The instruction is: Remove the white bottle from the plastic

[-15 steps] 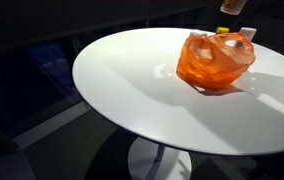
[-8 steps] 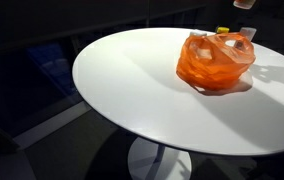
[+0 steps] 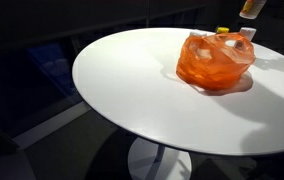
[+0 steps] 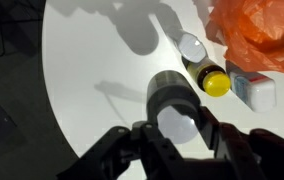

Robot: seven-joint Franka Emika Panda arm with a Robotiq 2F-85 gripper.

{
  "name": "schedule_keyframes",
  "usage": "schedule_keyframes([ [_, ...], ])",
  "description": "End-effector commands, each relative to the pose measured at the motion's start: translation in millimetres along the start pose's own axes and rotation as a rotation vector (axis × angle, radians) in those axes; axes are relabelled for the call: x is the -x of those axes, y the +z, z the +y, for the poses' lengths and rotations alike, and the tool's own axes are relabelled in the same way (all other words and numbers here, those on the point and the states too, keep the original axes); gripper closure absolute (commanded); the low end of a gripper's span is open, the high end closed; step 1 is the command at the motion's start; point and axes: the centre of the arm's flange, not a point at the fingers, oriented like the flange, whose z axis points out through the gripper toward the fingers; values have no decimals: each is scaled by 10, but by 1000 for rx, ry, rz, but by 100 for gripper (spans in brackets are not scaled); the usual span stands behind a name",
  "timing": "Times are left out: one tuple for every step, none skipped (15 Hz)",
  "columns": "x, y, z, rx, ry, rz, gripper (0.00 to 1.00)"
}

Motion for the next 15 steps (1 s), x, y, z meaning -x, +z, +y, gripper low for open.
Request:
schedule_keyframes([
  [-207, 128, 132, 34, 39, -18, 81],
  [-225, 186, 166, 40, 44, -27, 81],
  [-240, 262, 201, 48, 48, -36, 81],
  [-250, 346, 230, 60, 53, -42, 81],
  [-256, 425, 254, 67, 56, -52, 81],
  [-264, 504, 274, 78, 59, -59, 81],
  [-271, 580, 289, 86, 60, -62, 81],
  [-282, 643, 302, 90, 60, -64, 81],
  [-296, 704, 308, 87, 59, -65, 81],
  [-310, 766, 311, 85, 60, -65, 81],
  [-323, 834, 307, 81, 61, -66, 81],
  [-338, 901, 299, 79, 61, -66, 81],
  [-350, 973, 282, 79, 60, -67, 81],
  [-358, 1043, 262, 81, 58, -69, 81],
  [-364, 1102, 243, 84, 55, -68, 81],
])
